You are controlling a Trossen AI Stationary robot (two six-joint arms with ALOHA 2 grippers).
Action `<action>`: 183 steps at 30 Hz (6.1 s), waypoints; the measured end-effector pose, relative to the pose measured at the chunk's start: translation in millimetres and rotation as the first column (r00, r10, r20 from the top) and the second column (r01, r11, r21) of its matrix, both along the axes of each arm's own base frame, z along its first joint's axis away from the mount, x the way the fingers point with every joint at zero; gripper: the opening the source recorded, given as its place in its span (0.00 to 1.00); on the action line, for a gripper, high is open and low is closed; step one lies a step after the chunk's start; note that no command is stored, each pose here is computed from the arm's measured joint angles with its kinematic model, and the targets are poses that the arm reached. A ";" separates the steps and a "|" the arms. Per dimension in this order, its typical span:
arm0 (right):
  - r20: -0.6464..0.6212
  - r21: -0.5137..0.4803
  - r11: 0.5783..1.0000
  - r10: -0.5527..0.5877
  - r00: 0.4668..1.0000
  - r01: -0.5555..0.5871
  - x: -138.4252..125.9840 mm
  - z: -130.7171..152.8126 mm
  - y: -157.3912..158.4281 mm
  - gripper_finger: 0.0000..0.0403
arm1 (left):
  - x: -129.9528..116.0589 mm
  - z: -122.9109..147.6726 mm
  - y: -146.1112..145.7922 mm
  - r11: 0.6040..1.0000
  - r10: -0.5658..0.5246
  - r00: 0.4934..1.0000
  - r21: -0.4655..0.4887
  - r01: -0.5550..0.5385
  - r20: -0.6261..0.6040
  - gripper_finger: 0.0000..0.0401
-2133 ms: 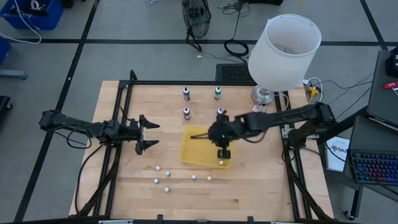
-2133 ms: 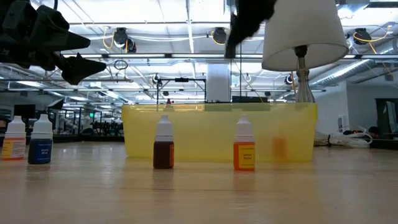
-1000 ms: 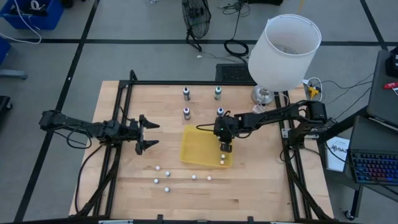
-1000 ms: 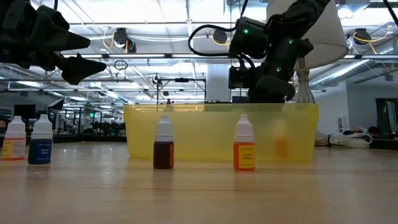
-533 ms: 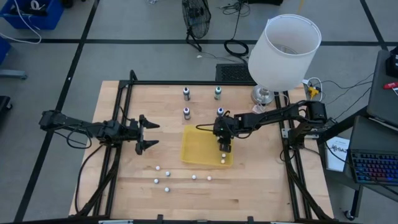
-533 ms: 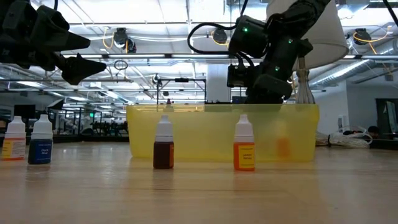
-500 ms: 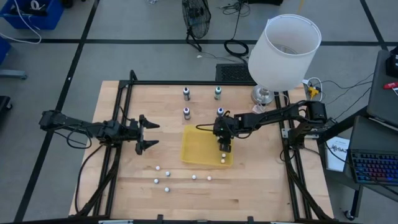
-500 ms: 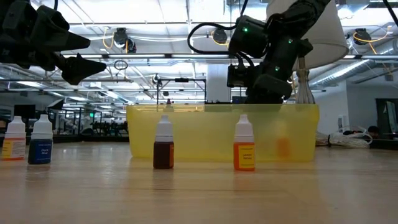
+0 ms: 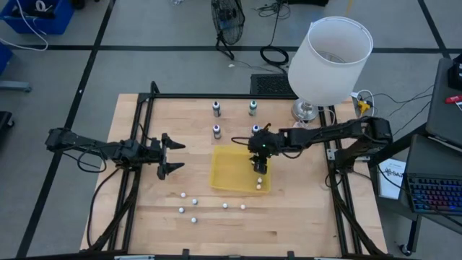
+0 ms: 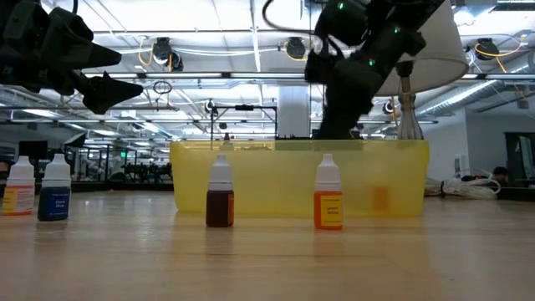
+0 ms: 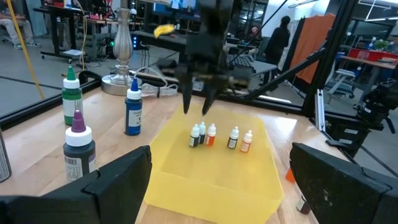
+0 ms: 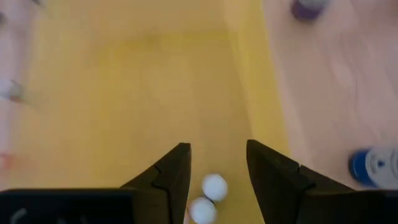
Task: Pick & Place food coloring
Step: Put the small yellow food coloring bottle into the yellow container
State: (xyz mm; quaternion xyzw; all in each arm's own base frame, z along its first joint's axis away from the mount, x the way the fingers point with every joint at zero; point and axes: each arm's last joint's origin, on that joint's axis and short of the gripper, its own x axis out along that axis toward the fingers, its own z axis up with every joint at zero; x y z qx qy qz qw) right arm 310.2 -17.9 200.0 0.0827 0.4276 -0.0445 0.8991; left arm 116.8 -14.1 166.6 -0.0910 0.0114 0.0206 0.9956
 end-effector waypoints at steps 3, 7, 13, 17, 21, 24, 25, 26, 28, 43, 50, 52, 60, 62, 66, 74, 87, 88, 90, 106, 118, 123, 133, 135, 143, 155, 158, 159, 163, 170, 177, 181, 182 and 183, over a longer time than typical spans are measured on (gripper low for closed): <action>0.070 0.019 0.998 0.051 0.996 -0.053 -3.0 15.4 15.7 0.36 | 0.0 0.0 0.0 1.000 0.000 1.000 0.000 0.000 0.000 0.94; 0.138 0.041 0.986 0.152 0.979 -0.159 -6.0 29.7 53.9 0.38 | 0.0 0.0 0.0 1.000 0.000 1.000 0.000 0.000 0.000 0.94; 0.097 0.004 0.957 0.289 0.952 -0.291 -2.0 47.6 125.4 0.46 | 0.0 0.0 0.0 1.000 0.000 1.000 -0.001 0.000 0.001 0.94; 0.000 -0.125 0.924 0.365 0.931 -0.362 8.4 60.1 166.6 0.49 | 0.0 0.2 0.0 1.000 0.000 1.000 0.000 0.000 0.002 0.94; -0.105 -0.196 0.892 0.394 0.913 -0.407 26.0 51.6 189.1 0.50 | 0.0 0.0 0.0 1.000 0.000 1.000 0.000 0.000 0.001 0.94; -0.166 -0.200 0.876 0.411 0.896 -0.439 37.8 30.8 193.5 0.50 | 0.0 0.1 0.0 1.000 0.000 1.000 0.000 0.000 0.001 0.94; -0.189 -0.194 0.871 0.419 0.888 -0.452 40.9 23.2 192.9 0.50 | 0.0 0.1 0.0 1.000 0.000 1.000 0.000 0.000 0.001 0.94; -0.212 -0.194 0.870 0.414 0.885 -0.453 43.9 15.6 191.5 0.50 | 0.0 0.0 0.0 1.000 0.000 1.000 0.000 0.000 0.000 0.94; -0.255 -0.197 0.870 0.399 0.881 -0.451 49.3 2.9 186.1 0.50 | 0.0 0.1 0.0 1.000 0.000 1.000 0.000 0.000 0.000 0.94; -0.298 -0.131 0.878 0.408 0.863 -0.460 65.6 -30.2 173.7 0.49 | 0.0 0.3 0.0 1.000 0.000 1.000 0.000 0.000 0.003 0.94; -0.244 -0.130 0.868 0.440 0.864 -0.479 63.0 -27.1 190.1 0.49 | 0.0 0.0 0.0 1.000 0.000 1.000 0.000 0.000 0.000 0.94; -0.204 -0.141 0.860 0.460 0.864 -0.491 63.8 -25.3 196.8 0.49 | 0.0 0.1 0.0 1.000 0.000 1.000 0.000 0.000 0.001 0.94; -0.149 -0.189 0.857 0.458 0.876 -0.480 68.4 -34.2 188.4 0.49 | 0.0 -0.1 0.0 1.000 0.000 1.000 0.000 0.000 0.000 0.94; -0.132 -0.191 0.861 0.453 0.882 -0.471 68.9 -39.0 184.8 0.49 | 0.0 -0.1 0.0 1.000 0.000 1.000 0.000 0.000 0.000 0.94; -0.103 -0.193 0.862 0.458 0.883 -0.469 68.5 -45.9 182.4 0.49 | 0.0 0.0 0.0 1.000 0.000 1.000 0.000 0.000 0.000 0.94; -0.053 -0.173 0.863 0.473 0.880 -0.474 71.4 -58.8 184.6 0.49 | 0.0 0.1 0.0 1.000 0.000 1.000 0.000 0.000 0.001 0.94; -0.057 -0.176 0.862 0.472 0.880 -0.474 77.0 -78.7 186.6 0.49 | 0.0 0.0 0.0 1.000 0.000 1.000 0.000 0.000 0.000 0.94; -0.058 -0.175 0.864 0.470 0.881 -0.473 77.0 -78.8 186.6 0.48 | 0.0 0.0 0.0 1.000 0.000 1.000 0.000 0.000 -0.001 0.94; -0.057 -0.167 0.869 0.463 0.885 -0.466 76.8 -78.9 186.7 0.46 | 0.0 -0.1 0.0 1.000 0.000 1.000 0.000 0.000 -0.001 0.94; -0.033 -0.132 0.892 0.432 0.901 -0.433 74.7 -76.2 192.6 0.10 | 0.0 0.0 0.0 1.000 0.000 1.000 0.000 0.000 0.000 0.94; 0.092 -0.151 0.883 0.459 0.884 -0.444 39.8 3.9 215.5 0.10 | 0.0 0.0 0.0 1.000 0.000 1.000 0.000 0.000 0.000 0.94; 0.156 -0.231 0.878 0.459 0.875 -0.419 41.3 17.5 213.2 0.10 | 0.0 5.3 0.1 1.000 0.003 0.998 -0.003 -0.002 0.055 0.94; 0.249 -0.384 0.877 0.401 0.882 -0.290 67.5 27.8 175.7 0.10 | -1.8 18.4 4.9 0.986 0.162 0.970 -0.003 -0.165 0.181 0.94; 0.252 -0.398 0.878 0.383 0.889 -0.265 72.5 28.8 164.0 0.10 | -2.1 18.3 6.0 0.979 0.202 0.963 -0.019 -0.202 0.179 0.94; 0.254 -0.413 0.894 0.294 0.921 -0.172 84.4 20.0 117.8 0.10 | 0.1 17.8 3.8 0.984 0.137 0.983 0.099 -0.149 0.121 0.94; 0.329 -0.372 0.919 0.262 0.907 -0.131 89.3 10.3 84.3 0.10 | 60.0 35.3 -15.4 0.940 0.126 0.954 0.339 -0.027 -0.274 0.94; 0.336 -0.380 0.916 0.265 0.904 -0.128 90.0 11.1 83.1 0.10 | 80.2 38.7 -26.4 0.924 0.102 0.944 0.380 0.027 -0.314 0.94; 0.342 -0.384 0.915 0.269 0.901 -0.127 90.3 11.8 83.2 0.10 | 86.4 37.8 -30.1 0.918 0.096 0.938 0.393 0.046 -0.333 0.94; 0.346 -0.403 0.906 0.283 0.894 -0.131 91.0 12.8 82.6 0.10 | 106.7 41.8 -45.8 0.903 0.058 0.934 0.418 0.101 -0.352 0.94; 0.344 -0.408 0.904 0.282 0.895 -0.129 91.3 12.8 80.2 0.10 | 125.7 47.7 -61.9 0.884 0.032 0.930 0.445 0.145 -0.367 0.94; 0.342 -0.413 0.901 0.289 0.894 -0.134 91.3 12.8 80.4 0.10 | 129.3 45.5 -61.4 0.859 0.090 0.923 0.499 0.118 -0.374 0.93; 0.341 -0.414 0.900 0.290 0.894 -0.134 91.3 12.8 80.4 0.10 | 129.3 45.6 -61.7 0.858 0.086 0.923 0.498 0.122 -0.374 0.84; 0.341 -0.414 0.900 0.290 0.894 -0.134 91.3 12.8 80.4 0.10 | 129.3 45.6 -61.6 0.858 0.084 0.923 0.498 0.124 -0.375 0.80; 0.341 -0.414 0.900 0.290 0.894 -0.134 91.3 12.8 80.4 0.10 | 129.3 45.6 -61.7 0.859 0.082 0.923 0.497 0.126 -0.375 0.76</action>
